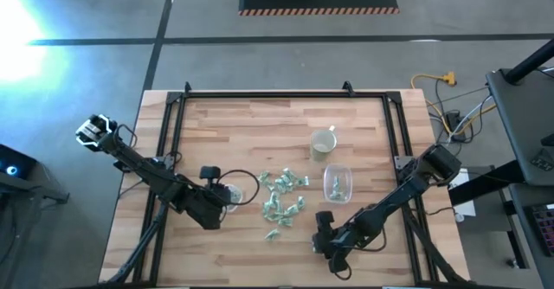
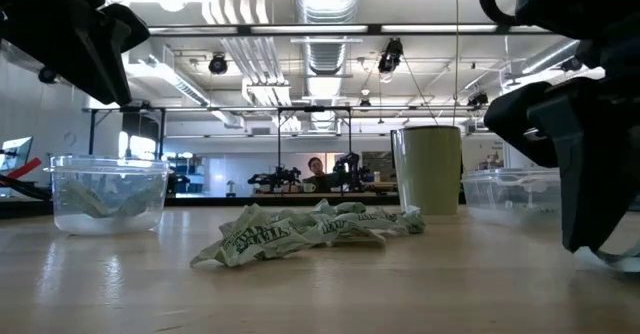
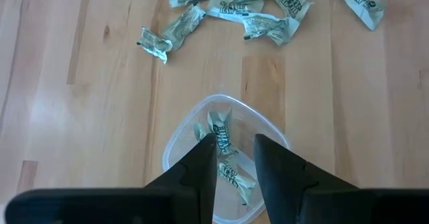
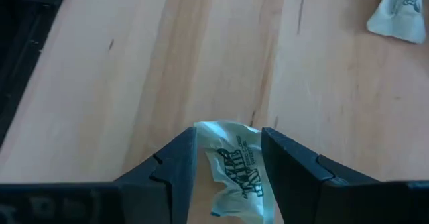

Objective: Pick and place Stevia / Truvia into bins
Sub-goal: Put the stevia packet into the right transparent container, then put the stevia packet into the left transparent container

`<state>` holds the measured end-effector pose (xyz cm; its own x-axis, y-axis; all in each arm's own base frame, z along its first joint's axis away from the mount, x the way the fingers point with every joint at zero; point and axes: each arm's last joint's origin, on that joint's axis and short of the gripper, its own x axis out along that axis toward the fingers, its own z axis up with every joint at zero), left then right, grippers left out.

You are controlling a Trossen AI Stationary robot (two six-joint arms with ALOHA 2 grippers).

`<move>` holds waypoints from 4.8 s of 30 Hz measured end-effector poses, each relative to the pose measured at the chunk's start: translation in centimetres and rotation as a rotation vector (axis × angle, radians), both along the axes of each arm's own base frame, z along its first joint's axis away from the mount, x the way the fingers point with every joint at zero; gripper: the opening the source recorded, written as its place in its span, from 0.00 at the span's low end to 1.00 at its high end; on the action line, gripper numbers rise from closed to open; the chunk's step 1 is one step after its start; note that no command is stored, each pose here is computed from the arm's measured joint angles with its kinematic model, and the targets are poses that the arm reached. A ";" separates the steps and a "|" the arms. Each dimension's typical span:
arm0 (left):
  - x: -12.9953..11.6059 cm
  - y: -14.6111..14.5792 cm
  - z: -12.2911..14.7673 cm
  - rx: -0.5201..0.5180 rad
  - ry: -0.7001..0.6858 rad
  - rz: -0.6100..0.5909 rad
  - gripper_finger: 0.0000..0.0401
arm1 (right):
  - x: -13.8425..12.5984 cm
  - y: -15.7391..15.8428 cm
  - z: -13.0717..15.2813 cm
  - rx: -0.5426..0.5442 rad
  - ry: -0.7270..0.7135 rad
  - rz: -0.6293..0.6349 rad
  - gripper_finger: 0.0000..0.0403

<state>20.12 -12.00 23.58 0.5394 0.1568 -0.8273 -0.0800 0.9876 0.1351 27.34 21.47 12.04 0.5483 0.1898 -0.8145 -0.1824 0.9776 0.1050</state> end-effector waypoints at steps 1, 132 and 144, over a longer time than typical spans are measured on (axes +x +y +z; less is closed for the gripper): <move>0.0 0.0 0.0 0.000 0.000 0.000 0.21 | 0.0 0.0 0.0 -0.001 0.000 0.001 0.39; 11.4 -7.7 -5.9 0.115 -0.185 -0.534 0.21 | -4.4 -6.9 10.0 -0.199 0.058 -0.426 0.23; 12.0 -6.9 -7.0 0.053 -0.156 -0.419 0.21 | -4.4 -6.8 10.0 -0.194 0.052 -0.426 0.20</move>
